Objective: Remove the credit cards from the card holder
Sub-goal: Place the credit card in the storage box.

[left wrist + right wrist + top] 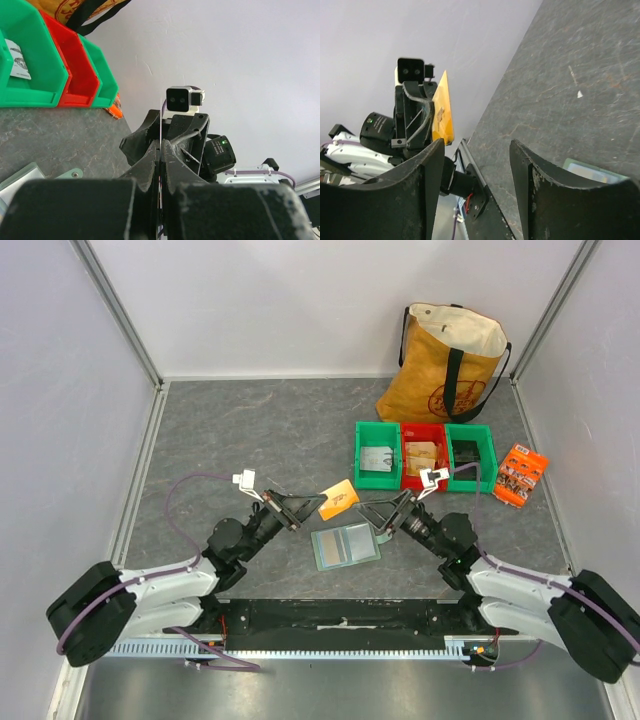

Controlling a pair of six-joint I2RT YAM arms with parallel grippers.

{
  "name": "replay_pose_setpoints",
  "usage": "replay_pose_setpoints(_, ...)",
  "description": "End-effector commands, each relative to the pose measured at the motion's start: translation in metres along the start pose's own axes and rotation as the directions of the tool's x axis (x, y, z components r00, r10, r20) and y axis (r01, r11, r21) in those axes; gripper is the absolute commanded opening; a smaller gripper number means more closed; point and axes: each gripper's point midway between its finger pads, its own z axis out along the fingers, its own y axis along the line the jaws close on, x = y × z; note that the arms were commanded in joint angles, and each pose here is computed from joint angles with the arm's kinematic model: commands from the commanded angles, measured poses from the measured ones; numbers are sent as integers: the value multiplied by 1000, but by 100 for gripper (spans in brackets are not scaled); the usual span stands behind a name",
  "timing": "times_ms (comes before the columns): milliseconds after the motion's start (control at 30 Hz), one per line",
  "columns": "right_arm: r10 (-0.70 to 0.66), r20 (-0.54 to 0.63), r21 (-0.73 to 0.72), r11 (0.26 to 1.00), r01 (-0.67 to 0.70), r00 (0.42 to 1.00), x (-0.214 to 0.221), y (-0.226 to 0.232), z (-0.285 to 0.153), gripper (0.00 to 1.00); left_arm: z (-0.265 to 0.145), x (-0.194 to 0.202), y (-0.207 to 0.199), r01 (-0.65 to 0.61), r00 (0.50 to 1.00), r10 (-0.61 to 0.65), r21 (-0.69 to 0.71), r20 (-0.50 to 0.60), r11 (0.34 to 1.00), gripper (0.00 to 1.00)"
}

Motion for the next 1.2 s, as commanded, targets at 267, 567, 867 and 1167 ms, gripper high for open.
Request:
replay_pose_setpoints(267, -3, 41, -239, 971, 13, 999, -4, 62, 25, 50, 10, -3, -22, 99, 995, -100, 95, 2, 991, 2)
replay_pose_setpoints(567, -18, 60, -210, 977, 30, 998, -7, 58, 24, 0, 3, -3, -9, 65, 998, -66, 34, 9, 997, 3)
replay_pose_setpoints(867, -75, 89, -99, 992, 84, 993, -20, 41, 16, 0, -7, -3, 11, -63, 998, 60, -103, -30, 993, 46)
replay_pose_setpoints(1167, -240, 170, 261, 946, 192, 956, -89, -19, -12, 0, -49, -70, 45, -449, 885, 438, -530, -156, 719, 79)
